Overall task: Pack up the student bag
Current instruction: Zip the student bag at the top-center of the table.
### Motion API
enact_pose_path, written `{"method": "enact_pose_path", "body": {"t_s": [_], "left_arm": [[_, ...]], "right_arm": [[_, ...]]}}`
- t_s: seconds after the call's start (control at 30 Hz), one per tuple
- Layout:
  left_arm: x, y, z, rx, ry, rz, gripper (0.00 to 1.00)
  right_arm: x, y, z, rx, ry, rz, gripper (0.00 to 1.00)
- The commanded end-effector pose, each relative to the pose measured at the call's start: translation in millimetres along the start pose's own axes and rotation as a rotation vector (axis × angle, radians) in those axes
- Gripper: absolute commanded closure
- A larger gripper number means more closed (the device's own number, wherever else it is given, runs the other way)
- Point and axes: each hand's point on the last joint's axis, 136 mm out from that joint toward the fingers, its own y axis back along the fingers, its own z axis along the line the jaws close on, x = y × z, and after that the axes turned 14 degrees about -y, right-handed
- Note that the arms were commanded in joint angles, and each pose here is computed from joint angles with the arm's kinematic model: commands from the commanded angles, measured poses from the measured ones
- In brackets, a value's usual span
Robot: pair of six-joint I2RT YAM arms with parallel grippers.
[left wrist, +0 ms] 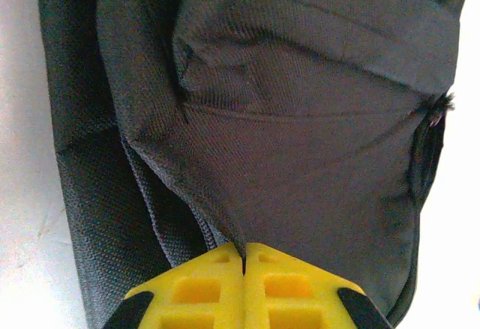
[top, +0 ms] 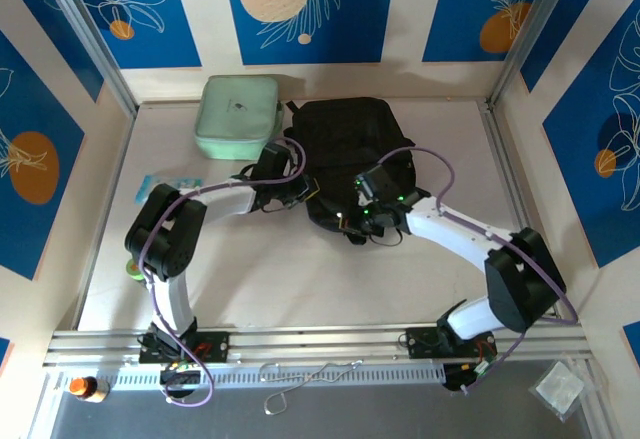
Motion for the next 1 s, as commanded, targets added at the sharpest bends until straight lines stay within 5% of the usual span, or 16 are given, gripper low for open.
{"method": "enact_pose_path", "body": {"t_s": [0.0, 0.43, 0.7, 0.87, 0.97], "left_arm": [[-9.0, 3.8, 16.2, -0.106, -0.087, -0.013, 1.0], [-10.8, -9.2, 13.1, -0.076, -0.104, 0.021, 1.0], [-26.6, -3.1, 18.9, -0.086, -0.11, -0.004, 1.0], [-32.2, 5.4, 17.7, -0.083, -0.124, -0.008, 1.0], [-31.3, 17.6, 21.1, -0.094, -0.119, -0.014, 0.88]], "right_arm": [[2.0, 7.1, -35.7, 0.083, -0.083, 0.004, 1.0], [4.5, 8.8, -37.6, -0.01, -0.121, 0.077, 1.0], [-2.2, 11.5, -64.5, 0.054, -0.2, 0.06, 1.0], [2.2, 10.3, -39.1, -0.014, -0.101, 0.097, 1.0], [-0.1, 14.0, -10.7, -0.07, -0.01, 0.081, 1.0]]}}
